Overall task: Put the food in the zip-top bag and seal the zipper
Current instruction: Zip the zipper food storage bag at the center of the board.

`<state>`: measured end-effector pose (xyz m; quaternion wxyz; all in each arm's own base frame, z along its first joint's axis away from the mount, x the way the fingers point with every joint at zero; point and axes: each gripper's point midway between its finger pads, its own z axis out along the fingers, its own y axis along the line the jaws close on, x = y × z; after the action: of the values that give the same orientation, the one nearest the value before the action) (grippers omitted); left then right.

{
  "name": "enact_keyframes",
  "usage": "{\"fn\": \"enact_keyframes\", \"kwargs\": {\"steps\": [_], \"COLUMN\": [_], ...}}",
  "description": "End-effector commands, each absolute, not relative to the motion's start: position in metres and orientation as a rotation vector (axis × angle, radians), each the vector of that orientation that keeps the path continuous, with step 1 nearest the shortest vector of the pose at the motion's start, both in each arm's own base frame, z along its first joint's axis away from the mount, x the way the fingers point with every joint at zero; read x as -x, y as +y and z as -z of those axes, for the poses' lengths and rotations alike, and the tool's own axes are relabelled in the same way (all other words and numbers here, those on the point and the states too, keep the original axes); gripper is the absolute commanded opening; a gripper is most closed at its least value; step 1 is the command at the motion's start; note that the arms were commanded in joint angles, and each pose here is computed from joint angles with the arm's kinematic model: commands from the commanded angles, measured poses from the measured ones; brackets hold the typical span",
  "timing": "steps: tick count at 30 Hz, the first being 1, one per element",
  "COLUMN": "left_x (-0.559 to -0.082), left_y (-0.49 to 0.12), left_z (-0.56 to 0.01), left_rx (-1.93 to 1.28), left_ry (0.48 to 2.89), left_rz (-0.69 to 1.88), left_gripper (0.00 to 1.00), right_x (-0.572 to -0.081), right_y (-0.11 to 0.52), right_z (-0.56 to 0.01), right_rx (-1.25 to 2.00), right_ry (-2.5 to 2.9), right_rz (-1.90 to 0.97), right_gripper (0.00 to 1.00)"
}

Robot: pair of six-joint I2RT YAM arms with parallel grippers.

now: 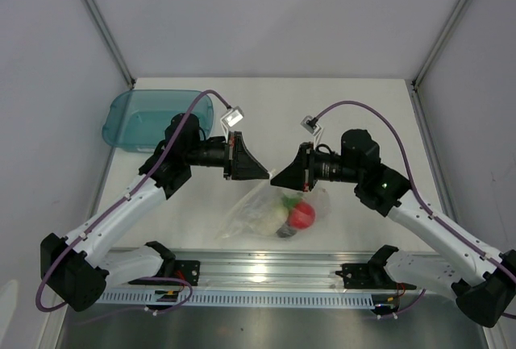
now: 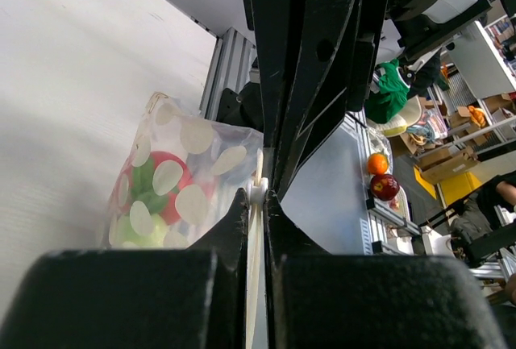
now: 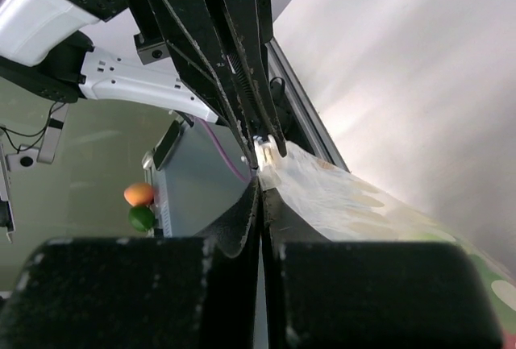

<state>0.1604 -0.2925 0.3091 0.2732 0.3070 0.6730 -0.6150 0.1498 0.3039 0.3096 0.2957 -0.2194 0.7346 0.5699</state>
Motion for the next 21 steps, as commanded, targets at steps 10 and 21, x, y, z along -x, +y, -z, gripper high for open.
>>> {"fn": "enact_keyframes", "kwargs": {"steps": [10, 21], "left_x": [-0.152, -0.149], "left_y": [-0.286, -0.283], "left_z": [-0.311, -0.307], "left_rx": [-0.868, -0.871], "left_ry": [1.796, 1.813], "left_rz": [1.633, 1.619], "left_gripper": [0.01, 0.01], "right_x": [-0.172, -0.182], "right_y": [0.287, 0.271], "right_z": [-0.343, -0.342], "right_rx": [0.437, 0.365], "right_ry": [1.799, 1.820], "right_rz": [-1.473, -1.435], "right_gripper": [0.00, 0.00]}}
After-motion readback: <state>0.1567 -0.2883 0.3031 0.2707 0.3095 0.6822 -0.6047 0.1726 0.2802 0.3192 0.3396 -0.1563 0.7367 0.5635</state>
